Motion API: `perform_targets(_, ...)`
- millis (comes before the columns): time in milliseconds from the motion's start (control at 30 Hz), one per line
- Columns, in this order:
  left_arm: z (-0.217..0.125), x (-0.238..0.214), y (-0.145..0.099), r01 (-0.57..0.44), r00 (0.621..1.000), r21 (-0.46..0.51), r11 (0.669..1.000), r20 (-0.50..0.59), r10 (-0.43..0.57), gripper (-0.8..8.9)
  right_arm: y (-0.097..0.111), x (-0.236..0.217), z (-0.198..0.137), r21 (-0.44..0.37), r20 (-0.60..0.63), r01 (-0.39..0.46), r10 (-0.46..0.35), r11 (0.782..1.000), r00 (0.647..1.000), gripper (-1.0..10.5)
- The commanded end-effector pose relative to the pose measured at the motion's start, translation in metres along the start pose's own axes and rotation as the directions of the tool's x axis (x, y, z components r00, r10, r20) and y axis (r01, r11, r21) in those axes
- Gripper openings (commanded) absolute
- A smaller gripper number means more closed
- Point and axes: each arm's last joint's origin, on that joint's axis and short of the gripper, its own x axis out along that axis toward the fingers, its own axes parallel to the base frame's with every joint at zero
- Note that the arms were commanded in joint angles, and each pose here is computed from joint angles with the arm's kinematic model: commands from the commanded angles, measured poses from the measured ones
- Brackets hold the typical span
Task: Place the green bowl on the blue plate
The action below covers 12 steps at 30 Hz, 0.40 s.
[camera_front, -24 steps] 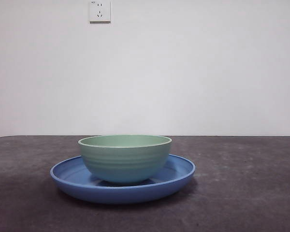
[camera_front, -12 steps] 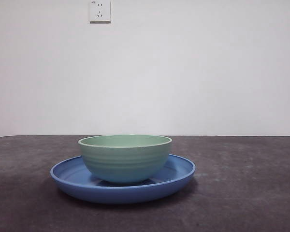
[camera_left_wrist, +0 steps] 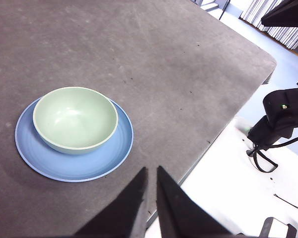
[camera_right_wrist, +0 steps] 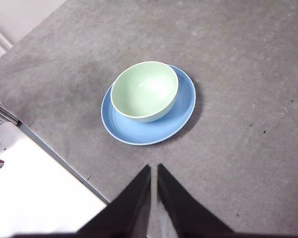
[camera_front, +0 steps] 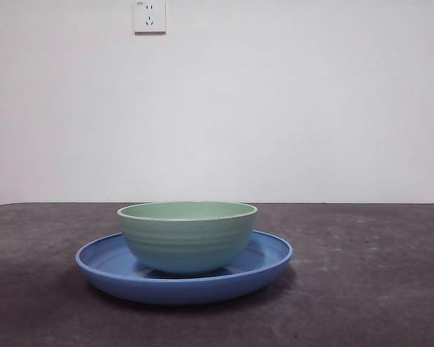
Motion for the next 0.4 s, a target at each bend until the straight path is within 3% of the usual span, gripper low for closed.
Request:
perform_targets(33, 0.0026, -0.0001, -0.0008, 0.008, 1.000, 0.011, 1.000, 0.010, -0.008, 0.24, 0.0015, -0.0015, 0.0028, 0.000, 0.012, -0.012, 0.012, 1.000, 1.000, 0.2)
perform_targets(400, 0.0018, -0.0023, -0.0006, -0.003, 1.000, 0.008, 1.000, 0.022, 0.003, 0.24, 0.0015, -0.0015, 0.0028, 0.000, 0.012, -0.012, 0.012, 1.000, 1.000, 0.2)
